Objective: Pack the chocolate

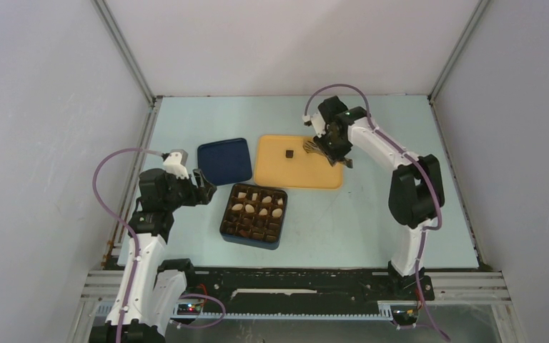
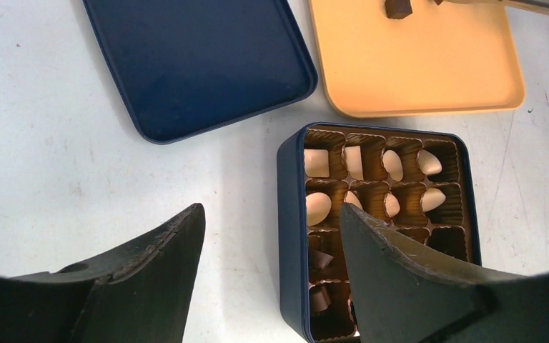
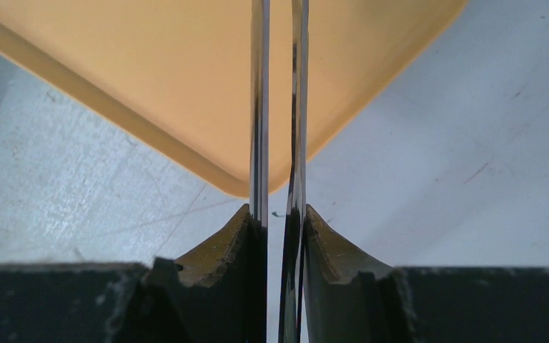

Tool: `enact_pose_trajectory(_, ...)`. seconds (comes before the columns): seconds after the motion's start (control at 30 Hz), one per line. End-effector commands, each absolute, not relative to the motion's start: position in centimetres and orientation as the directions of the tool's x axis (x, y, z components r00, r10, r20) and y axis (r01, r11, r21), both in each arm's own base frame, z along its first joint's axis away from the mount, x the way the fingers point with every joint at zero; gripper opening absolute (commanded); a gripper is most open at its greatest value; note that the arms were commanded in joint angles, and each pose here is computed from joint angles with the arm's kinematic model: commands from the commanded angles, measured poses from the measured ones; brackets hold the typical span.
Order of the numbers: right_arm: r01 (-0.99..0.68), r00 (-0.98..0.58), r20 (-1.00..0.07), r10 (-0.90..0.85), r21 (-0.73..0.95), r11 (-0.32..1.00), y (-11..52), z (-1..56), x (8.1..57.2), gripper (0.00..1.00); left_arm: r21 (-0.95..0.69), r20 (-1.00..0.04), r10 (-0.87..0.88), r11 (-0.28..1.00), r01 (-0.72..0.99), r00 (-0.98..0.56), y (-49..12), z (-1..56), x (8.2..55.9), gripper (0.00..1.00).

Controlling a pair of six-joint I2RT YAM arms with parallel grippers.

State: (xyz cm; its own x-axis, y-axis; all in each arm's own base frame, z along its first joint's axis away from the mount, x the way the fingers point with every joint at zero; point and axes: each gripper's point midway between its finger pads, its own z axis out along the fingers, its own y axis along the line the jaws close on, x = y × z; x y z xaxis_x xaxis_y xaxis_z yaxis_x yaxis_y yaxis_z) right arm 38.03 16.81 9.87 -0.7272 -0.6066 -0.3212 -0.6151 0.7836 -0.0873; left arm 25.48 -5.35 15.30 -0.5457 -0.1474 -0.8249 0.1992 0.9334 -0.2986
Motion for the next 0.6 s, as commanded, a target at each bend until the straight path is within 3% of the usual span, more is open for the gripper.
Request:
enact_pose_trajectory(0.0, -0.655, -0.636, -0.449, -0.628, -0.116, 0.747, 17.5, 14.6, 37.4, 0.28, -0.31, -0.831, -0.159, 0.928, 0.205, -0.534, -5.4, 15.2, 25.7, 0.73)
enact_pose_trajectory(0.3, -0.873, -0.417, -0.509, -0.753, -0.006, 0.488, 21.7, 17.0, 27.9, 0.27, -0.314, -0.828, -0.161, 0.927, 0.206, -0.537, -5.4, 15.1, 25.8, 0.73)
enact_pose_trajectory(0.57, -0.975, -0.223, -0.54, -0.811, 0.141, 0.174, 25.9, 18.0, 19.6, 0.28, -0.31, -0.83, -0.161, 0.929, 0.202, -0.534, -5.3, 15.2, 25.8, 0.73)
